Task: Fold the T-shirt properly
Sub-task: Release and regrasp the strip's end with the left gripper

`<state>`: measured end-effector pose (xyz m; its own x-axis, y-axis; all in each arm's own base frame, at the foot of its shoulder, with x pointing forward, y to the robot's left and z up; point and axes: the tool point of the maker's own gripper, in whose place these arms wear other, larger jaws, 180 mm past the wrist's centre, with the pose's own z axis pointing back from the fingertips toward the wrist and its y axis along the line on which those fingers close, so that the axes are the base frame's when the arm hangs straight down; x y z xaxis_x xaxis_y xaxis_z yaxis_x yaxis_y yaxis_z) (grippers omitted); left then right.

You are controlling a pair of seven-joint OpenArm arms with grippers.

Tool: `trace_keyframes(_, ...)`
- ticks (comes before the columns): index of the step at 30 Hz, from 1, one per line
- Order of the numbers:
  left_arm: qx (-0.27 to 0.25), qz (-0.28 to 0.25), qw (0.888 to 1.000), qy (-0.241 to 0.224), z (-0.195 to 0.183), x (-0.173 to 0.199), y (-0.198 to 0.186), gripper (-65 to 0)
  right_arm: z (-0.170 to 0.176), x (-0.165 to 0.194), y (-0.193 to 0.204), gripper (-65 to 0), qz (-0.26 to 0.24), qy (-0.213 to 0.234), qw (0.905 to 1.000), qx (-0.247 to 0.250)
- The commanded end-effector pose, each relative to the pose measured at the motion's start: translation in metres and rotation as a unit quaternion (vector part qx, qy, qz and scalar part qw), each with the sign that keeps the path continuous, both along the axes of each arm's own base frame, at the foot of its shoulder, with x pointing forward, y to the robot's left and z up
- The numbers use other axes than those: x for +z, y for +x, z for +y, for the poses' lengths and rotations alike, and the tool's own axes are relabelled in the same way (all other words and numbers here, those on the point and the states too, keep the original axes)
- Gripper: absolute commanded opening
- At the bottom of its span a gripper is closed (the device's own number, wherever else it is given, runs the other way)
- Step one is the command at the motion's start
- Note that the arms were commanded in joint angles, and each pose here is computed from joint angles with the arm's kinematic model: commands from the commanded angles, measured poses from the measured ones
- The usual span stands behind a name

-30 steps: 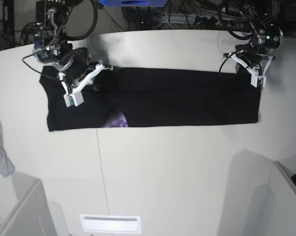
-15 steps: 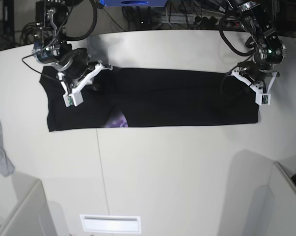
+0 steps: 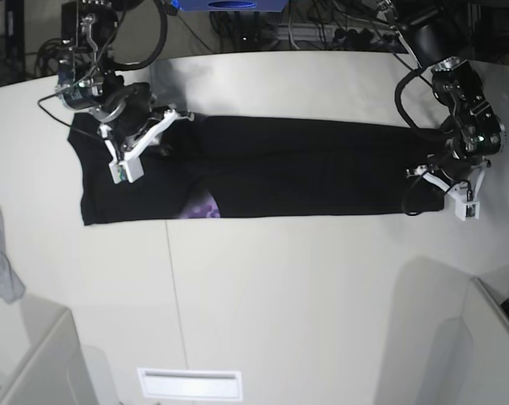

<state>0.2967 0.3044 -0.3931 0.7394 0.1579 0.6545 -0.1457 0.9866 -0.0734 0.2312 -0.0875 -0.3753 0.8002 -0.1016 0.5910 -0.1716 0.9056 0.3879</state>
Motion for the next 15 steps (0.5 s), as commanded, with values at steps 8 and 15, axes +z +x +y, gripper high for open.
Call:
trace_keyframes(8, 0.042, -0.034, 0.998, 0.027, 0.045, 0.058, -0.016, -65.0, -0.002, 0.01, 0.008, -65.0, -0.021, 0.003, 0.9998, -0.004)
trace_keyframes(15, 0.015, -0.094, 0.995, -0.004, 0.035, 0.109, -0.058, -65.0, -0.001, 0.009, 0.008, -65.0, -0.021, 0.004, 0.9998, -0.002)
